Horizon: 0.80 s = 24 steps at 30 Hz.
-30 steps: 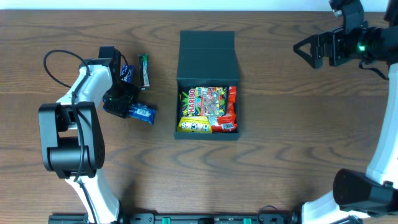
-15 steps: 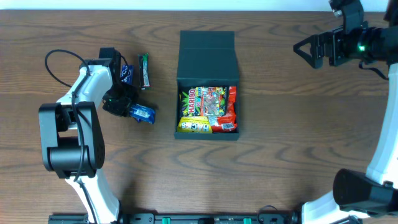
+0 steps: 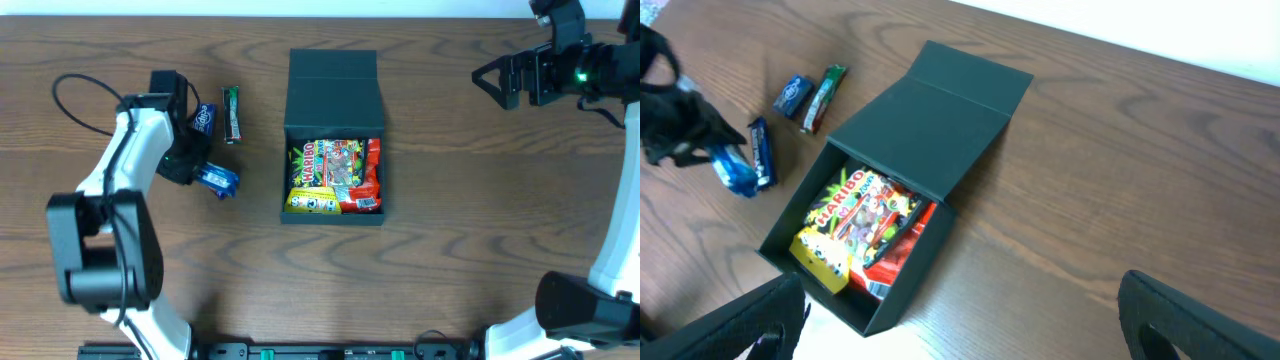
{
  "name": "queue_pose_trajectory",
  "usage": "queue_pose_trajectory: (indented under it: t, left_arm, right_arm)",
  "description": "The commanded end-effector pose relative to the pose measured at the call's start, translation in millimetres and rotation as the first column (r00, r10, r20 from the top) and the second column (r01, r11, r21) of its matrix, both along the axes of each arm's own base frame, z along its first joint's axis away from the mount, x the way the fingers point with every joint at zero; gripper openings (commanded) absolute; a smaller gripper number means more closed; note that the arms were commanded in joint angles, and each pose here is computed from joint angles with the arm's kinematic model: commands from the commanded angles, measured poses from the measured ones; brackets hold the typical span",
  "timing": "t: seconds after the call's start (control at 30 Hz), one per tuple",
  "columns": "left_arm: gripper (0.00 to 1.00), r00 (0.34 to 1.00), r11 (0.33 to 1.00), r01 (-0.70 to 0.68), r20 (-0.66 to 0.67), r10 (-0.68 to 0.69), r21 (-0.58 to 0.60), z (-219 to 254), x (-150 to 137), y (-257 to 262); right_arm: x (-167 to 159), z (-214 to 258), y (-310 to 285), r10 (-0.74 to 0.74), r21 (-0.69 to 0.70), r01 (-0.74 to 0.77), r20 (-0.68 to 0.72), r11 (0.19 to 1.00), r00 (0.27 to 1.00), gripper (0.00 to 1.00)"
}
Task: Pack container
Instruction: 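Carry the blue Dairy Milk bar into the box with the left gripper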
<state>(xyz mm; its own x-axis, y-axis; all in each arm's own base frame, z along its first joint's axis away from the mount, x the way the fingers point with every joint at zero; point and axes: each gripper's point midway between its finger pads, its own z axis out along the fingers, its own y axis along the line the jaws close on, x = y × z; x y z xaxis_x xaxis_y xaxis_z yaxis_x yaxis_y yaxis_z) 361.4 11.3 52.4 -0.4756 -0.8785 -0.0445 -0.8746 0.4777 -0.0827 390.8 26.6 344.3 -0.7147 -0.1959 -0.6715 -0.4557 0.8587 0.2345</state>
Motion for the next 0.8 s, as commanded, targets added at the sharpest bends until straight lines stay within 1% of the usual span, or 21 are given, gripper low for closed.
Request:
queue_pose_trajectory:
  t: [0.0,0.07,0.17,0.3,0.47,0.5,0.6,0.67,0.73,0.77]
  left_arm:
    - [0.2,0.998,0.997,0.036,0.054,-0.04,0.069,22.4,1.4,12.0]
    - [0.17,0.996,0.997,0.043,0.069,-0.048,0.07,28.9,1.0,10.2]
    - [0.17,0.994,0.995,0.067,0.085,-0.073,0.07,35.5,1.1,0.9]
    - [0.18,0.984,0.988,0.144,0.094,-0.148,0.056,39.3,0.1,-29.6]
    - [0.11,0.97,0.976,0.214,0.13,-0.207,-0.04,44.4,-3.1,-91.2]
    - [0.06,0.966,0.972,0.226,0.143,-0.215,-0.065,46.2,-3.1,-104.5]
    - [0.06,0.953,0.951,0.263,0.195,-0.231,-0.16,52.2,-3.1,-152.5]
    - [0.06,0.949,0.941,0.273,0.219,-0.229,-0.201,55.7,-3.2,-173.7]
    - [0.06,0.951,0.935,0.256,0.237,-0.198,-0.244,59.4,-2.9,-192.6]
    - [0.06,0.96,0.935,0.22,0.231,-0.157,-0.277,61.1,-4.0,-201.1]
  right_arm:
    - [0.3,0.7,0.3,0.011,0.016,-0.011,0.006,1.0,1.0,0.99]
    - [0.1,1.3,1.3,0.014,0.021,-0.015,0.007,1.0,1.0,0.99]
    - [0.0,1.9,2.3,0.018,0.027,-0.018,0.009,0.999,1.0,0.99]
    - [0.8,2.3,1.8,0.017,0.025,-0.018,0.013,1.0,1.0,0.99]
    - [2.3,3.3,-2.6,0.006,0.023,-0.007,0.02,1.0,1.0,0.99]
    - [2.8,3.4,-3.8,0.004,0.023,-0.004,0.022,1.0,1.0,0.99]
    - [3.0,3.7,-5.3,0.0,0.022,0.0,0.024,1.0,1.0,0.99]
    - [3.1,3.5,-5.9,-0.001,0.023,0.001,0.023,1.0,1.0,0.99]
    - [3.1,3.5,-6.2,-0.002,0.023,0.002,0.023,1.0,1.0,0.99]
    - [3.1,3.5,-6.1,-0.002,0.023,0.002,0.023,1.0,1.0,0.99]
